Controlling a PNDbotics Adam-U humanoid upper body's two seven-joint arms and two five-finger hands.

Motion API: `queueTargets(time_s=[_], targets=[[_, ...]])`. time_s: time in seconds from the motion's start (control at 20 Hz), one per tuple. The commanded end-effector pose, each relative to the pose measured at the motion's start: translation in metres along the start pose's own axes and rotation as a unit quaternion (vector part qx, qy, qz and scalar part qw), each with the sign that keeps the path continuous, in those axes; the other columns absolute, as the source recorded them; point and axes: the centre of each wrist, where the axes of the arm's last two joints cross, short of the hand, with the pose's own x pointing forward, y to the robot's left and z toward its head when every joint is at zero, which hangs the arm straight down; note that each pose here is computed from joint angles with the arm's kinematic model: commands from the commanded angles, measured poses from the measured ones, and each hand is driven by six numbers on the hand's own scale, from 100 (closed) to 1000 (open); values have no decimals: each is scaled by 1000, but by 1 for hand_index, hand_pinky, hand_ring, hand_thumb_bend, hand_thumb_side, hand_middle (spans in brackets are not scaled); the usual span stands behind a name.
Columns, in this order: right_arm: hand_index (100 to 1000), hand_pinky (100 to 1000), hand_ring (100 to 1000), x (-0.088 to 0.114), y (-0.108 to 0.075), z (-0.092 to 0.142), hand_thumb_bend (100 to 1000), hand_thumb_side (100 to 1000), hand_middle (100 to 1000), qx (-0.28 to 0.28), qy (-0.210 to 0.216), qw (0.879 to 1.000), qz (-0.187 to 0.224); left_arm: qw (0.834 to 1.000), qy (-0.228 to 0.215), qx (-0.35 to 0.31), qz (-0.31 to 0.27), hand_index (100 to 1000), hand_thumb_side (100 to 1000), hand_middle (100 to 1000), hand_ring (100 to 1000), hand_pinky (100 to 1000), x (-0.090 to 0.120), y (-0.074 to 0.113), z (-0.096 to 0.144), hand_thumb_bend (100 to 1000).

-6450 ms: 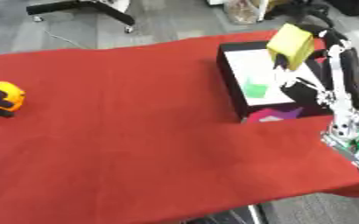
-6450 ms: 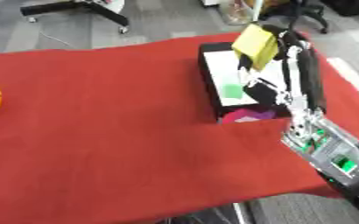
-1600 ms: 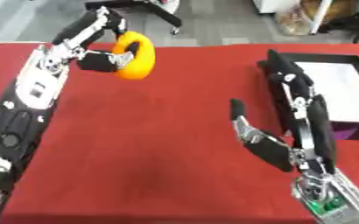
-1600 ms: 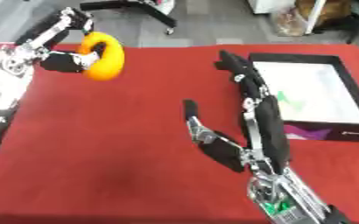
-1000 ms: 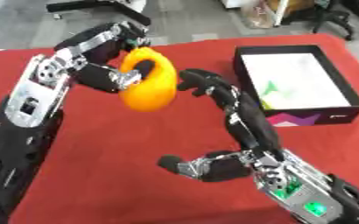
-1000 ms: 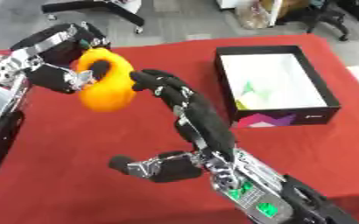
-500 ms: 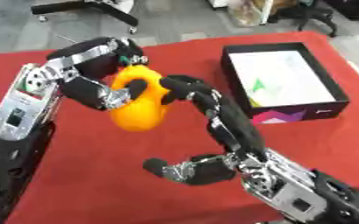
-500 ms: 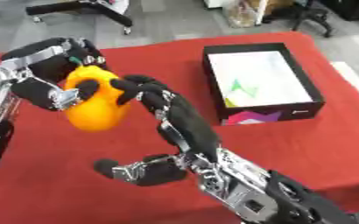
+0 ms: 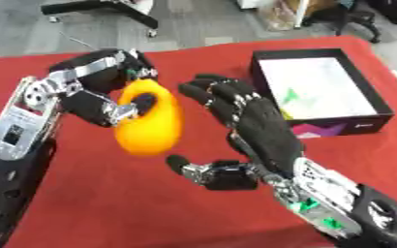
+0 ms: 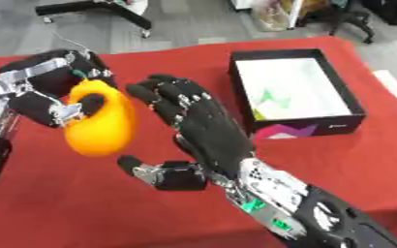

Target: Pick up the objects with one hand, pass them to the other hand, and then place them into the box on the other side of the table.

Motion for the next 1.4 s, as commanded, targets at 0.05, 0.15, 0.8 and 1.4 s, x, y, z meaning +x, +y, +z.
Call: queueTargets(time_s=[0.05, 0.15, 0.8, 1.4], targets=[[901, 794, 846, 2, -6, -4, 459, 497, 783, -3, -14, 1000, 28, 1000, -13, -3, -17, 392, 301, 296, 395, 588, 14, 9, -2, 100], [901, 794, 847, 3, -5, -4, 459, 494, 782, 1, -17, 999, 31, 1000, -15, -4, -16, 392, 303, 296, 396, 588, 15, 10, -4, 100], [897, 760, 839, 8, -3, -5, 429, 473, 774, 15, -27, 999, 26, 999, -34, -25, -2, 392, 297, 296, 396, 587, 19, 4, -25, 100], [776, 435, 688, 15, 0, -4, 293, 337, 583, -77, 54, 995, 16, 999, -21, -42, 10, 391, 284, 296, 397, 584, 11, -5, -36, 100]])
